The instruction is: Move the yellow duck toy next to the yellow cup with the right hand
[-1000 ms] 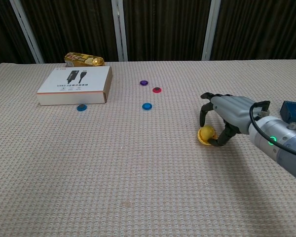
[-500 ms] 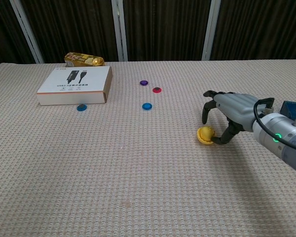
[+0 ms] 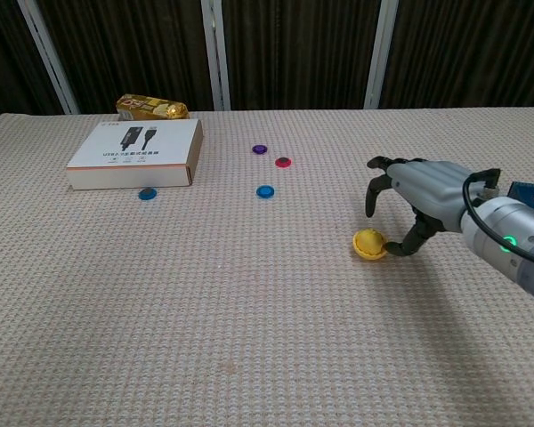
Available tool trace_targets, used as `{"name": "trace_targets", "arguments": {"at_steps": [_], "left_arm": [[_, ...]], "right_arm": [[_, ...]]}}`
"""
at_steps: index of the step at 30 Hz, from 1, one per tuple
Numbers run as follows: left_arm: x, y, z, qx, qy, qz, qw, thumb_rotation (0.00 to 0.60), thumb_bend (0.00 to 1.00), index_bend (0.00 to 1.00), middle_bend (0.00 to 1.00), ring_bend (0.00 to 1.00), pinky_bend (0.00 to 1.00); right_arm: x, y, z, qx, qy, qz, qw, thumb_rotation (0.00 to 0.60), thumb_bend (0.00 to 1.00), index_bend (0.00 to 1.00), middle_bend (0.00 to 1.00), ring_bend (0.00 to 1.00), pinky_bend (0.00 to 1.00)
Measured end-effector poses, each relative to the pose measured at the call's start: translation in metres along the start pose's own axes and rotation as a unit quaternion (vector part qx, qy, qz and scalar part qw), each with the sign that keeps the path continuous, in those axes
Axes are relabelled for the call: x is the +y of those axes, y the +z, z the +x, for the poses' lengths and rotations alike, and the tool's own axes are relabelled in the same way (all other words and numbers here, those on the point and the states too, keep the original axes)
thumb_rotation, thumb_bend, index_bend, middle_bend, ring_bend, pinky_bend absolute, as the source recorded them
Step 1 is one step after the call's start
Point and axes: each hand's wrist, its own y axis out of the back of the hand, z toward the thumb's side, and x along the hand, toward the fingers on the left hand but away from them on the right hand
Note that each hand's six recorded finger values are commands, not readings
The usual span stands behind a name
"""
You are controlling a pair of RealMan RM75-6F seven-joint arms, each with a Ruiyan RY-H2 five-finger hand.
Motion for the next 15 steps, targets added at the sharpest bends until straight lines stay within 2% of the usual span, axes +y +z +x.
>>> {"name": "trace_targets", "arguments": {"at_steps": [2,4,7,10,13,15], "left_arm": [[0.0,0.0,0.0,0.0,0.0,0.001,1.0,0.6,0.0,0.0,0.0,0.0,0.17],[0.0,0.0,0.0,-0.001,-0.001,0.002,1.0,0.6,0.0,0.0,0.0,0.0,0.17],[-0.001,-0.001,0.0,-0.002,-0.003,0.007,1.0,0.6,0.0,0.0,0.0,0.0,0.17],[-0.002,0.0,0.001,-0.006,-0.003,0.013,0.9999,0.6,0.0,0.0,0.0,0.0,0.17],[-0.001,0.002,0.0,-0.012,-0.002,0.019,0.9997,0.6,0.0,0.0,0.0,0.0,0.17],[-0.002,0.003,-0.001,-0.014,-0.003,0.021,0.9997,0.6,0.0,0.0,0.0,0.0,0.17]], "right_arm": [[0.002,-0.002,0.001,0.0,-0.002,0.007,1.0,0.6,0.2,0.36,0.0,0.0,0.0],[0.004,-0.006,0.003,-0.001,-0.005,0.015,0.9999,0.6,0.13,0.34,0.0,0.0,0.0],[0.011,-0.014,0.006,-0.002,-0.011,0.038,0.9992,0.6,0.05,0.26,0.0,0.0,0.0],[0.022,-0.027,0.013,-0.007,-0.023,0.066,0.9976,0.6,0.02,0.12,0.0,0.0,0.0],[0.035,-0.041,0.023,-0.013,-0.035,0.08,0.9961,0.6,0.0,0.03,0.0,0.0,0.0],[0.044,-0.05,0.031,-0.018,-0.042,0.088,0.9951,0.6,0.0,0.01,0.0,0.0,0.0]]}}
